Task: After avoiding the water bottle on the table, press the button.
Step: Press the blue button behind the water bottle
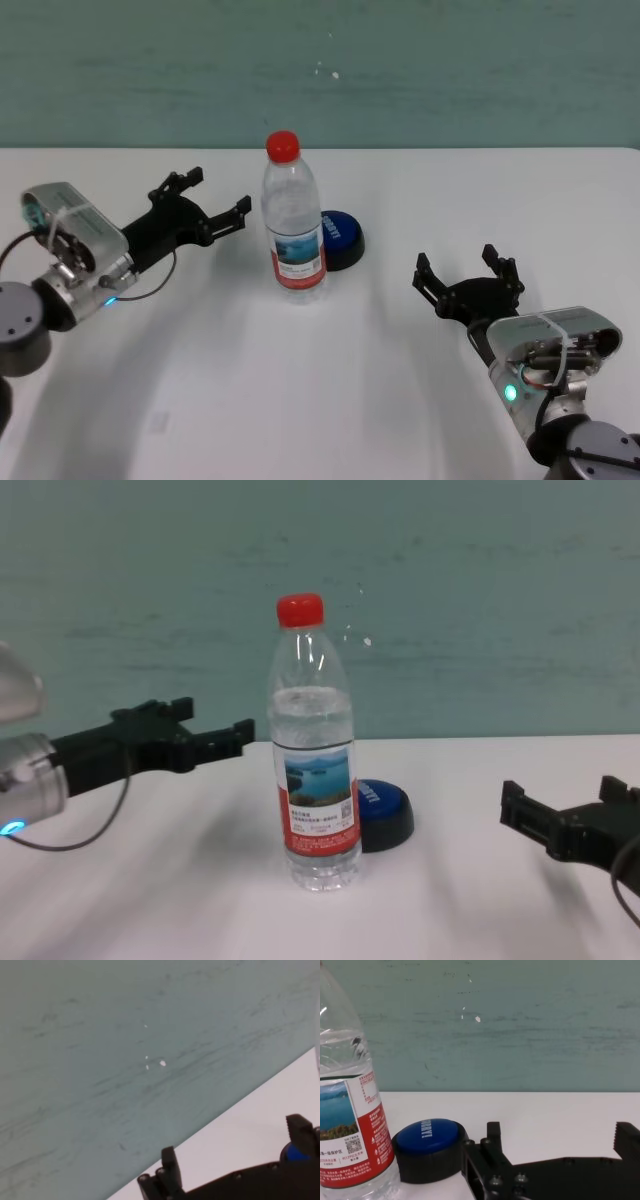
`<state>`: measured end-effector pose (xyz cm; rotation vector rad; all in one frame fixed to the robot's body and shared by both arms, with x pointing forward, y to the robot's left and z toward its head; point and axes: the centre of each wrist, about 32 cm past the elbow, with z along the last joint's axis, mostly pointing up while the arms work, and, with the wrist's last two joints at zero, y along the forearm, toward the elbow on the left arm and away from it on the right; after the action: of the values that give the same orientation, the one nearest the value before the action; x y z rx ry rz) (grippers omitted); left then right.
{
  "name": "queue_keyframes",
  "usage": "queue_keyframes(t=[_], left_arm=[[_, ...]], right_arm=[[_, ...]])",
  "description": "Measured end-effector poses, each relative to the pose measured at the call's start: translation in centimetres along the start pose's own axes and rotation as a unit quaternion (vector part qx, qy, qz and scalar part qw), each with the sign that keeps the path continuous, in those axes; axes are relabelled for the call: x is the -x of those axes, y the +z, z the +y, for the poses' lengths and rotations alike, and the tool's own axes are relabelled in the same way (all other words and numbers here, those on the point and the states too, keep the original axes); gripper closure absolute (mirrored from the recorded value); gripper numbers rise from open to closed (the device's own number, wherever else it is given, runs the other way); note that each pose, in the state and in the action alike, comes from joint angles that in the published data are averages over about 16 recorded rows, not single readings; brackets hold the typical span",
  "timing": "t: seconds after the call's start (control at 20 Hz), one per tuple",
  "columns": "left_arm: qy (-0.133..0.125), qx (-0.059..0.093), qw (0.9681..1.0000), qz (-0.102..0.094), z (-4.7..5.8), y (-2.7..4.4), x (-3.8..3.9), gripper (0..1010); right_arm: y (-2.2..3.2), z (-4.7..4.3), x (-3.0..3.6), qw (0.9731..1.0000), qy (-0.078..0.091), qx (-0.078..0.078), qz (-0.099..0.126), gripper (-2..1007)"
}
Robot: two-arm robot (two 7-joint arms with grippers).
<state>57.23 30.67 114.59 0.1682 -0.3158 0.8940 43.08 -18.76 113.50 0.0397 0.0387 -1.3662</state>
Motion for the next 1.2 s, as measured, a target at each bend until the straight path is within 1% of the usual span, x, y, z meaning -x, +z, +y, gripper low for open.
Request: queue_keyframes(t=[0.15,0.3,0.4,0.55,0.65,0.8,1.0,1.2], left_arm=[[0.001,-0.002,1.0,-0.004,1.0,0.2,-0.05,10],[0.001,-0.004,1.0,-0.008,2.2,0.48,0.07,10],[0.0,-0.006,0.9999,-0.011,3.1,0.69,0.3,10],[-0.003,-0.01,0.9998,-0.015,4.4,1.02,0.92,10],[-0.006,-0.013,0.9998,-0.017,5.2,1.27,1.48,10],[-0.01,-0.018,0.9996,-0.019,6.2,1.64,2.55,10],[-0.013,-0.025,0.9994,-0.02,7.4,2.17,4.18,10],[-0.005,-0.034,0.9993,-0.016,8.3,2.8,5.9,10]], right_arm=[[0.0,0.0,0.0,1.0,0.0,0.0,0.0,1],[0.0,0.0,0.0,1.0,0.0,0.0,0.0,1],[0.0,0.0,0.0,1.0,0.0,0.0,0.0,1],[0.0,0.0,0.0,1.0,0.0,0.0,0.0,1],[0.0,0.0,0.0,1.0,0.0,0.0,0.0,1],[0.0,0.0,0.0,1.0,0.0,0.0,0.0,1],[0.0,0.0,0.0,1.0,0.0,0.0,0.0,1],[0.0,0.0,0.0,1.0,0.0,0.0,0.0,1]])
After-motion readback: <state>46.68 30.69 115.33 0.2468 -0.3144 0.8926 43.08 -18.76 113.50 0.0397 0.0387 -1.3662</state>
